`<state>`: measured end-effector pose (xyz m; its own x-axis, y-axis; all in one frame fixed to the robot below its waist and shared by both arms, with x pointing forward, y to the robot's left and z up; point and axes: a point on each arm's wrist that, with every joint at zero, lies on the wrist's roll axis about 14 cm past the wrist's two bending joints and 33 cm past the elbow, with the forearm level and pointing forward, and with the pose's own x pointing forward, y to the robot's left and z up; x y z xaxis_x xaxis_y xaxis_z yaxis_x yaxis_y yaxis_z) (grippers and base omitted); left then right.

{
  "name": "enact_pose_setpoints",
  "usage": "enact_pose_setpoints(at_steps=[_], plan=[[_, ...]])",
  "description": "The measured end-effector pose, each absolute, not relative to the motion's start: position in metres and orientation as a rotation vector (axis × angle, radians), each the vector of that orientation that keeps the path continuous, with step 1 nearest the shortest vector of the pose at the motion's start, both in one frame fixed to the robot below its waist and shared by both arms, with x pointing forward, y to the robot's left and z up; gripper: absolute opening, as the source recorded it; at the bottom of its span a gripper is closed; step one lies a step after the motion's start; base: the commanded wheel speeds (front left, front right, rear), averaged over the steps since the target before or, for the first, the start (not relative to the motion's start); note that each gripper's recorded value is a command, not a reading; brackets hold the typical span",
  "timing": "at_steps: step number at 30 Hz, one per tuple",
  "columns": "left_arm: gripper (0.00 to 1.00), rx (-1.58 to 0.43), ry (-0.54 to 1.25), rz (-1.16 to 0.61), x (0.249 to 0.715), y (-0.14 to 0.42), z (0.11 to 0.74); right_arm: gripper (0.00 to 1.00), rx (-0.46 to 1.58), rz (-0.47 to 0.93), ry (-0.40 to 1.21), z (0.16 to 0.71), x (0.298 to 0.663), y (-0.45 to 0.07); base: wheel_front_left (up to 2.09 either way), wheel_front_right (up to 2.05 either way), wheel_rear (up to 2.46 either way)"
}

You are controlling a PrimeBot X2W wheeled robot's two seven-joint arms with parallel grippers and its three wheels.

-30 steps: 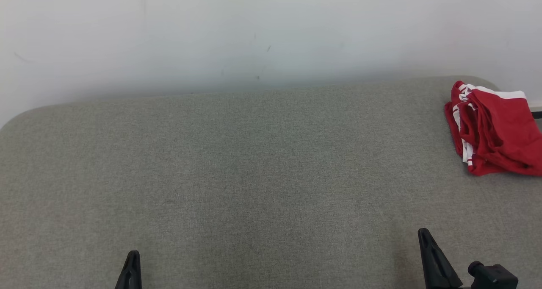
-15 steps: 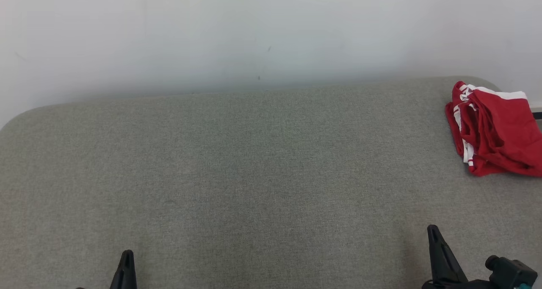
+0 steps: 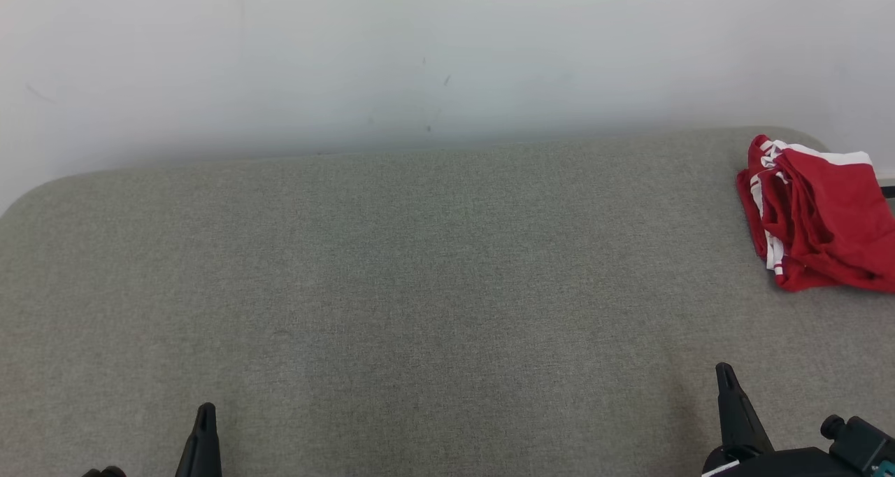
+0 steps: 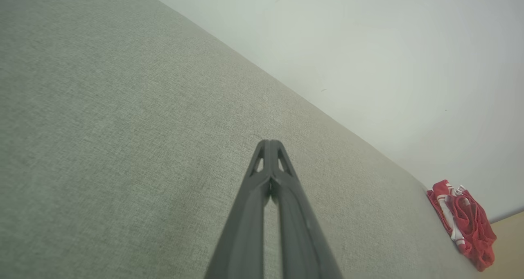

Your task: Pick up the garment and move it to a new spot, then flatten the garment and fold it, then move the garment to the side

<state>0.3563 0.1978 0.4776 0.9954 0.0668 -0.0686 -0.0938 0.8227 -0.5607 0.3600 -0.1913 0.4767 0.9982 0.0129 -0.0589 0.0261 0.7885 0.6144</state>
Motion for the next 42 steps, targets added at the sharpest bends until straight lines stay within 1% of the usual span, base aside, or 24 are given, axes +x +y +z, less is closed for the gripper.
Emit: enact_pose_setpoints(at_steps=[20, 42], plan=[[0.00, -0.882, 0.053, 0.092, 0.366, 0.199, 0.480, 0.00, 0.917, -0.041, 0.060, 0.481, 0.368, -0.197, 0.00, 0.00, 0.00], [0.00, -1.130, 0.051, 0.082, 0.374, 0.199, 0.485, 0.00, 1.149, -0.046, 0.044, 0.489, 0.376, -0.200, 0.00, 0.00, 0.00]])
